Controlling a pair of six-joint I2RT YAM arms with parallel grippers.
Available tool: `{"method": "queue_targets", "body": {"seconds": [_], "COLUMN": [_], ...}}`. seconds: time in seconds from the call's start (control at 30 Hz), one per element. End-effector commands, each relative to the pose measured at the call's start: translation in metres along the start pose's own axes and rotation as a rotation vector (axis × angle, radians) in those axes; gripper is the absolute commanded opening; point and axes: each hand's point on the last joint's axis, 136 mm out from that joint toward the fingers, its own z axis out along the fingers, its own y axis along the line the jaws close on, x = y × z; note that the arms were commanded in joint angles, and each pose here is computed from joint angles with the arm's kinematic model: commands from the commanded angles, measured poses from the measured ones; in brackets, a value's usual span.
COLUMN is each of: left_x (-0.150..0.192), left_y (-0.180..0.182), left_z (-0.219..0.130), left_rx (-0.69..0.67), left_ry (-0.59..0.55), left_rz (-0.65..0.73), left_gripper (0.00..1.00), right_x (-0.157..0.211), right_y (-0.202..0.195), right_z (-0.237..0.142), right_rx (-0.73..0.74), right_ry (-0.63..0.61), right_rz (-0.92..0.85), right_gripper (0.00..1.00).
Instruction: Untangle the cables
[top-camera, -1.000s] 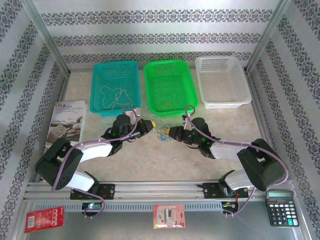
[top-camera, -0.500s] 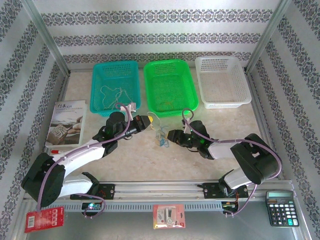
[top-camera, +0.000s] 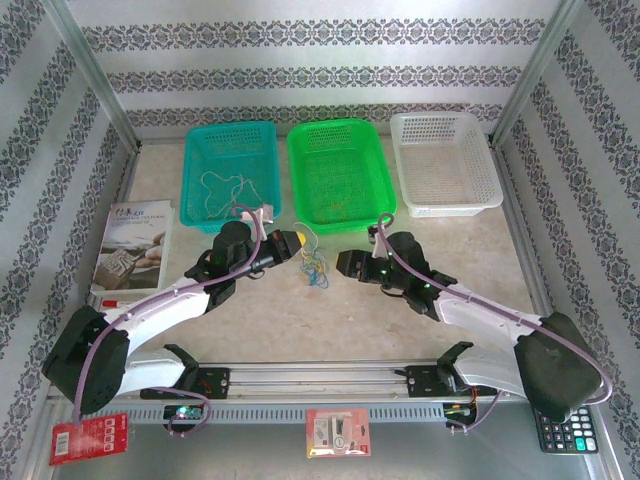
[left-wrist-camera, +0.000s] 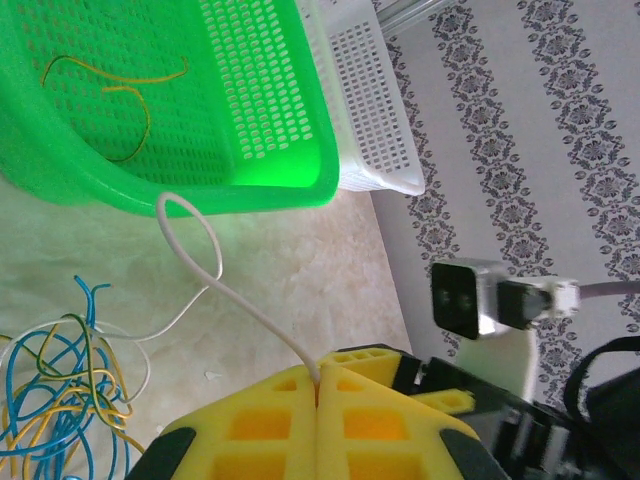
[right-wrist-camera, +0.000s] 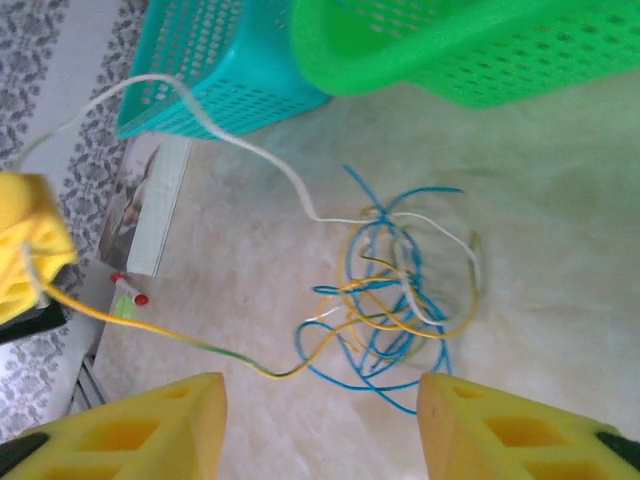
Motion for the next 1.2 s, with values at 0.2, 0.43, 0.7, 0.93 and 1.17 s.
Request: {"method": "queue_targets", "body": {"seconds": [0.2, 0.43, 0.7, 0.93, 1.17], "left_x": [-0.001, -0.002, 0.0, -0.001, -0.002], "left_y": [-0.015, -0.017, -0.015, -0.015, -0.017], "left_z": [0.002, 0.002, 0.002, 0.001, -0.001], "left_rx": [0.035, 0.042, 0.039, 0.035, 0.038], "left_ry": [0.023, 0.018, 0.022, 0.017, 0.014], "left_rz": [0.018, 0.013, 0.008, 0.009, 0.013], "left_gripper": [0.0, 0.0, 0.0, 0.0, 0.0], "right_x": [-0.002, 0.0, 0.007, 0.011, 0.015], "right_y": [0.043, 0.045, 0.041, 0.046, 0.037], "right_z": [0.022, 0.046, 0.066, 0.062, 0.039], "right_rx": [0.01, 0.01, 0.004, -0.014, 0.008], "right_ry": [0.077, 0.114, 0.146, 0.148, 0.106], "right_rz": [-0.275, -0.299, -0.292, -0.288, -0.281], "right_gripper": [0.6, 0.6, 0.59, 0.57, 0.51]}}
